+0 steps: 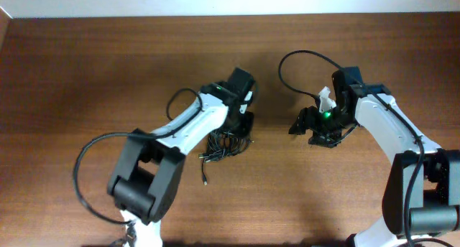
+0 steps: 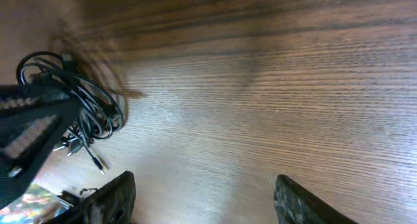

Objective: Untangle cables

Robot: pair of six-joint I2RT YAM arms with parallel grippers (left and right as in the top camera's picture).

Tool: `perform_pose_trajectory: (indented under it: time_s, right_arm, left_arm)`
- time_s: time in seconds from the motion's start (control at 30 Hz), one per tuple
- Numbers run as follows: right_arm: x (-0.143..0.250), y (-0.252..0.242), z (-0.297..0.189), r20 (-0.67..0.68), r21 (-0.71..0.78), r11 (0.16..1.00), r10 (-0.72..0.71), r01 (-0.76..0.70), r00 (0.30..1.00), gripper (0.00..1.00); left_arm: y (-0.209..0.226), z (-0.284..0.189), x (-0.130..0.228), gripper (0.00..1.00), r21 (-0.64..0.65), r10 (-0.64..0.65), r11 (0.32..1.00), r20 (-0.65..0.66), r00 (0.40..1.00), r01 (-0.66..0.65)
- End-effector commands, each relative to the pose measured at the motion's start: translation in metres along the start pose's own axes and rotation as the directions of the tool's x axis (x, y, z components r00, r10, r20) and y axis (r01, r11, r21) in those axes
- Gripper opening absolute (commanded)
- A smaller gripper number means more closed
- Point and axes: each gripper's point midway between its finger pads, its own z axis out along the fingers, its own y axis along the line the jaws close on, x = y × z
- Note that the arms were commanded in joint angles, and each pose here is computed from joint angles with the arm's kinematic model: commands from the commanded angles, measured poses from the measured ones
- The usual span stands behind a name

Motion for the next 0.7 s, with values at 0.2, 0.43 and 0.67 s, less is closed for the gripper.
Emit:
perform_pose_trajectory:
  time_s: [0.2, 0.43, 0.67]
  right_arm:
    - [-0.001, -0.006, -0.002, 0.014, 0.036, 0.998, -0.049, 0.048, 0.999, 0.68]
    - [0.002, -0.006, -0.002, 0.002, 0.03, 0.997, -0.072, 0.072, 0.997, 0.68]
    - [0.016, 0.058, -0.021, -0.008, -0.402, 0.893, -0.226, 0.204, 0.974, 0.74]
  left_arm:
    - [-0.001, 0.051, 0.008, 0.05, -0.075, -0.012, 0.997, -0.039, 0.999, 0.009]
    - [-0.008, -0.009, -0.017, 0.0, -0.073, 0.045, 0.996, -0.041, 0.998, -0.048]
    - [-0.054, -0.178, -0.054, 0.0, 0.438, 0.152, 0.873, 0.175, 0.973, -0.215]
